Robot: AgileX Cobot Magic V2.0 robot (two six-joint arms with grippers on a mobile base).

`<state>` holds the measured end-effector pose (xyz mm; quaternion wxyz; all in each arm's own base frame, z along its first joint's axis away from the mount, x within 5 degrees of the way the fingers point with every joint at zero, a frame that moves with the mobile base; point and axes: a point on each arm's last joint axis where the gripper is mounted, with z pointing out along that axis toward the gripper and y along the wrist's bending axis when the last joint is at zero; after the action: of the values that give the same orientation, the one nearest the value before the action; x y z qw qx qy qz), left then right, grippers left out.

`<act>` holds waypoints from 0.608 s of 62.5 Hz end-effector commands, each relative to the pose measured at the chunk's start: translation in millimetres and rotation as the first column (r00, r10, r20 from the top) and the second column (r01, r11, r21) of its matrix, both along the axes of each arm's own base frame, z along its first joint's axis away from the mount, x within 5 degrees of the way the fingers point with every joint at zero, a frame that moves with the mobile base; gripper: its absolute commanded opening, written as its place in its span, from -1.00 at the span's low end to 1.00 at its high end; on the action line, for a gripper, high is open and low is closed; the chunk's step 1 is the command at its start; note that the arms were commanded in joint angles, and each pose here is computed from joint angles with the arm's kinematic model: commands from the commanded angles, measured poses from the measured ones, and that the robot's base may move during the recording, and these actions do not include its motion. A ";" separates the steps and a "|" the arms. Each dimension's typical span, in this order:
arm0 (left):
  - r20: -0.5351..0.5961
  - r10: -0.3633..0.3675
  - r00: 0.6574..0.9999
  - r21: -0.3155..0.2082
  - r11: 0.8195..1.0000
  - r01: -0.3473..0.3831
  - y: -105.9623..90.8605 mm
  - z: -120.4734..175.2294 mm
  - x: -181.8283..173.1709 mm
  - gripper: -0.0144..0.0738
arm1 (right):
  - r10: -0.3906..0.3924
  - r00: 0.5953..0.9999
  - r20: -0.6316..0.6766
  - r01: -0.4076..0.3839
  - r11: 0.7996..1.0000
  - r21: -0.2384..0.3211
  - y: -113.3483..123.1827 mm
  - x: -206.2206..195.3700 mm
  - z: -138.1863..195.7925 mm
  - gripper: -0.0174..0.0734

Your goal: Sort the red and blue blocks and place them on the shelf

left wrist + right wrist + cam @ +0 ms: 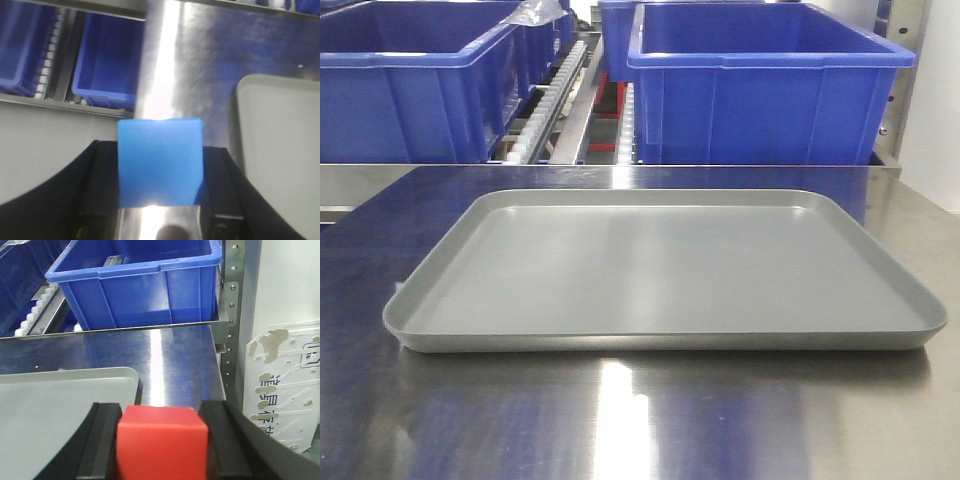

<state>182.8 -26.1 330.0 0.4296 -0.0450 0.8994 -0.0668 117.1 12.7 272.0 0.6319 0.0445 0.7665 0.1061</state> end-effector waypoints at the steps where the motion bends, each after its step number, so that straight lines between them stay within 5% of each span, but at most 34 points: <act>1: 0.129 0.006 0.992 -0.031 1.000 -0.002 3.2 4.1 -16.8 -0.39 | -0.010 0.993 0.121 0.010 1.000 0.000 -1.1 1.6 18.4 -0.49; 19: 0.182 0.012 0.983 -0.085 0.996 0.004 8.7 -26.8 -64.7 -0.39 | -0.010 0.993 0.121 0.010 1.000 0.000 -1.1 1.6 18.4 -0.49; 38: 0.229 0.011 0.973 -0.085 0.996 0.009 10.0 -27.9 -71.8 -0.39 | -0.010 0.993 0.121 0.010 1.000 0.000 -1.1 1.6 18.4 -0.49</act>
<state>106.6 -15.3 285.5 0.4797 -0.0545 0.8704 -0.0962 117.1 12.7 272.0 0.6319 0.0445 0.7665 0.1061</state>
